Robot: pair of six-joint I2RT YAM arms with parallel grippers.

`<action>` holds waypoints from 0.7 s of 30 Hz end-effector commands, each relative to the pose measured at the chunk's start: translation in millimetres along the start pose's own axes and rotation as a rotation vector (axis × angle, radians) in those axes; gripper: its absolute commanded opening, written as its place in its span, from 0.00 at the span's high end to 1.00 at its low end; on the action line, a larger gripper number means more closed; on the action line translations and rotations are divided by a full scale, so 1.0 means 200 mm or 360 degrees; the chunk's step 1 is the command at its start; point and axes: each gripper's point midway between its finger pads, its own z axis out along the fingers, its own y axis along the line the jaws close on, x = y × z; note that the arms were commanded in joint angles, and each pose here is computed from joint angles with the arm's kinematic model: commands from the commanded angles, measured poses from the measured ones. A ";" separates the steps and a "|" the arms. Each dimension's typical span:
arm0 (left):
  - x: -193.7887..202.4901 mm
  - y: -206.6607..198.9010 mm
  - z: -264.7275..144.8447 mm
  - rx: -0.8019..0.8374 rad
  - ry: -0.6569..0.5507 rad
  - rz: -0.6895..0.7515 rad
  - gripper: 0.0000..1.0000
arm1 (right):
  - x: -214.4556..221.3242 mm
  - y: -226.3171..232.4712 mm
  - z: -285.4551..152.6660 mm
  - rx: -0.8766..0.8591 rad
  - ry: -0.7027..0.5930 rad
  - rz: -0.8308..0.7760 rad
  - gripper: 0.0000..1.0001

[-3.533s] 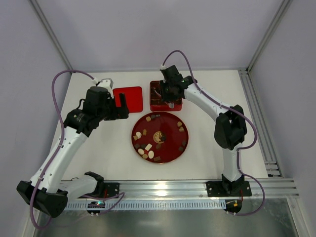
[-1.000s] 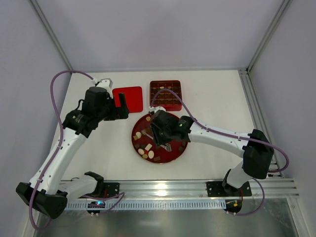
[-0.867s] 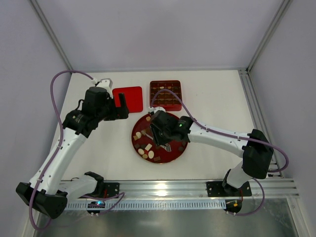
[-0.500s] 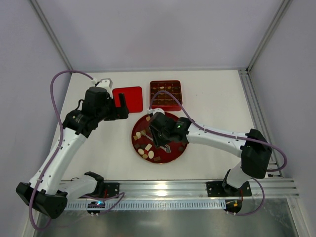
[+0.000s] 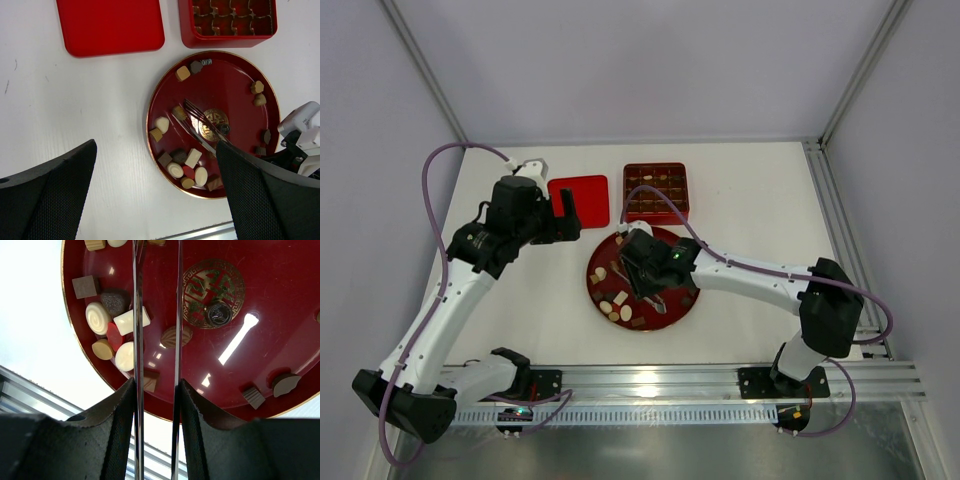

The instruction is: Pack the chocolate

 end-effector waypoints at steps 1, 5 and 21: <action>-0.04 -0.01 -0.04 0.0018 -0.0056 -0.0006 0.00 | -0.09 0.03 -0.03 -0.0006 -0.0082 -0.0001 0.59; -0.04 -0.01 -0.04 0.0013 -0.0056 -0.0001 0.00 | -0.09 0.03 -0.03 0.0001 -0.0081 -0.0002 0.59; -0.04 -0.01 -0.05 0.0019 -0.0059 -0.0006 0.00 | -0.15 0.03 -0.13 -0.0020 -0.0150 -0.0013 0.66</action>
